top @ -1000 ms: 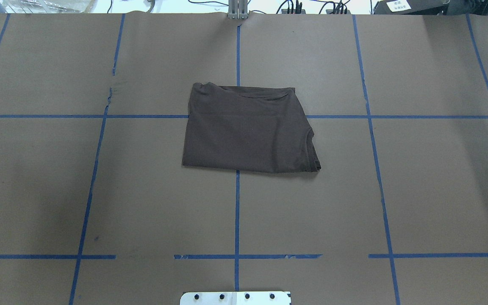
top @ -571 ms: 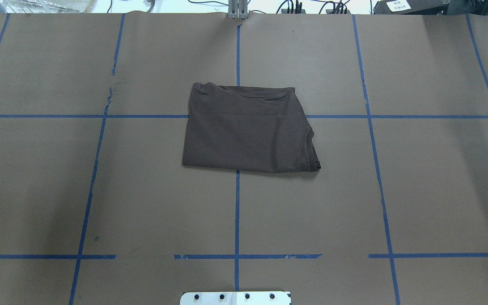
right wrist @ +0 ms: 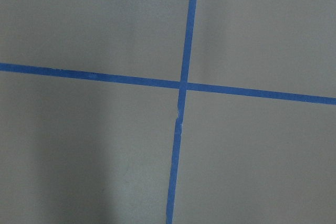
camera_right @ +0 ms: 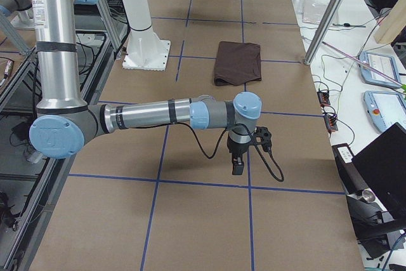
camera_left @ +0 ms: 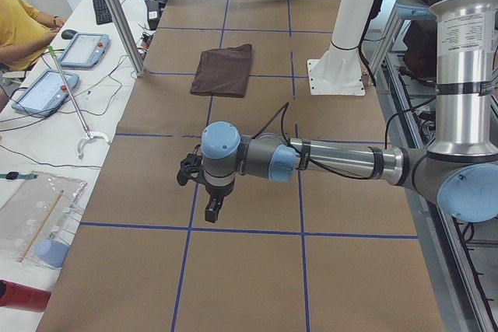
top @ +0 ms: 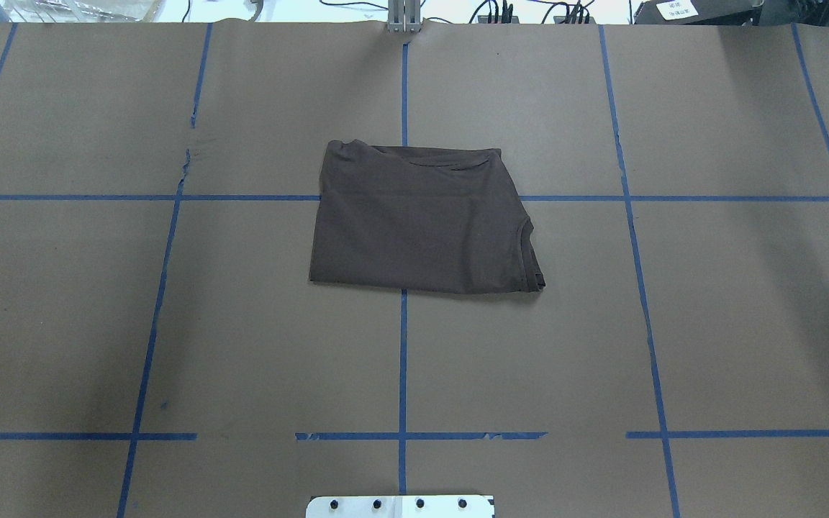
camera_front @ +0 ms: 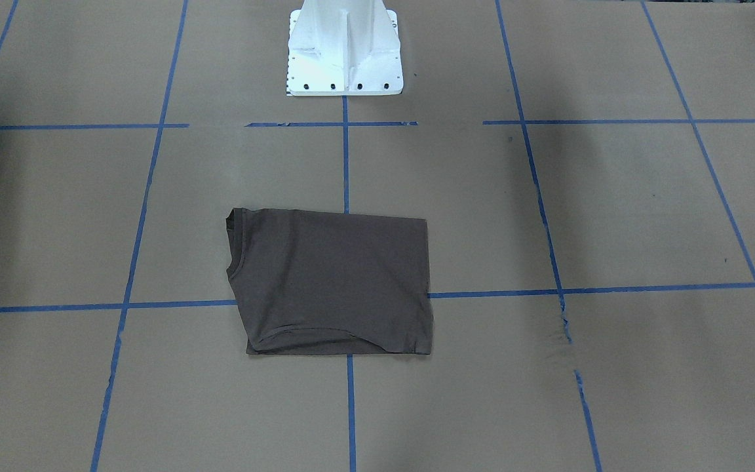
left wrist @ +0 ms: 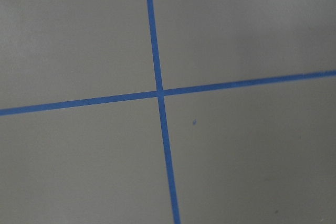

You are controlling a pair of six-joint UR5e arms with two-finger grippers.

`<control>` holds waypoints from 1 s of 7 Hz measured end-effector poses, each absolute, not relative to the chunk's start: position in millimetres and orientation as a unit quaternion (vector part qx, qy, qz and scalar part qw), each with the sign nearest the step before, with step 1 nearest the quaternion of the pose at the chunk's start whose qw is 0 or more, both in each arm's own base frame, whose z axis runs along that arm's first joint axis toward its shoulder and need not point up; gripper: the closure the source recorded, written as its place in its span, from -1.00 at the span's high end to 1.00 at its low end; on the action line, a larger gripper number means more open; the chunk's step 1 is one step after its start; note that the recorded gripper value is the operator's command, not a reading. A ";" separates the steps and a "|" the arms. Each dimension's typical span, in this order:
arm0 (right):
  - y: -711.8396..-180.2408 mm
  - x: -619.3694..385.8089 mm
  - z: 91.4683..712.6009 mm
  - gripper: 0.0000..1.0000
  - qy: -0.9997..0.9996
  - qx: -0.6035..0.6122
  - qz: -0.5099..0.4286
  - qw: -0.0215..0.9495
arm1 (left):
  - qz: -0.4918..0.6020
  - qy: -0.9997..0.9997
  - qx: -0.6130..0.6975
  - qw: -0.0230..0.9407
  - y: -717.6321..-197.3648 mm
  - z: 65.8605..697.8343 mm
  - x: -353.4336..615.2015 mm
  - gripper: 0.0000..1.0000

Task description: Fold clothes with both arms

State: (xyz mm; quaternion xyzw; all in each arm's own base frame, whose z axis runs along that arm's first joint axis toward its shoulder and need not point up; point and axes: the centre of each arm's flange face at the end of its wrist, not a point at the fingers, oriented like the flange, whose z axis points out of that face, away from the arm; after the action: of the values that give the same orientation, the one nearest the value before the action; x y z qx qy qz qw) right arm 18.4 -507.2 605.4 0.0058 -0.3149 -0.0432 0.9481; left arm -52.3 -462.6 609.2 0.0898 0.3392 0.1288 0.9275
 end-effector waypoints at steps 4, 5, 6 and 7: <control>-504.7 17.2 606.5 1.00 -0.318 0.006 -0.046 0.947 | 0.183 0.318 0.087 0.926 -472.2 609.5 -52.8 1.00; -504.7 17.0 605.3 1.00 -0.319 0.007 -0.047 0.947 | 0.184 0.319 0.086 0.926 -472.7 611.6 -52.5 1.00; -504.7 16.9 605.1 1.00 -0.319 0.007 -0.048 0.947 | 0.185 0.320 0.083 0.926 -472.7 615.9 -52.3 1.00; -504.7 16.9 604.7 1.00 -0.319 0.008 -0.048 0.946 | 0.184 0.320 0.079 0.926 -472.5 620.4 -52.2 1.00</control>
State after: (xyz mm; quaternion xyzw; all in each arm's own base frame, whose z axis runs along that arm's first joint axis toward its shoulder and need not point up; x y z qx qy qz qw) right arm 16.9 -504.7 604.7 0.0079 -0.3191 -0.0478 0.9465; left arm -52.2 -472.5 620.4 0.0793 0.3204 0.1841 0.9258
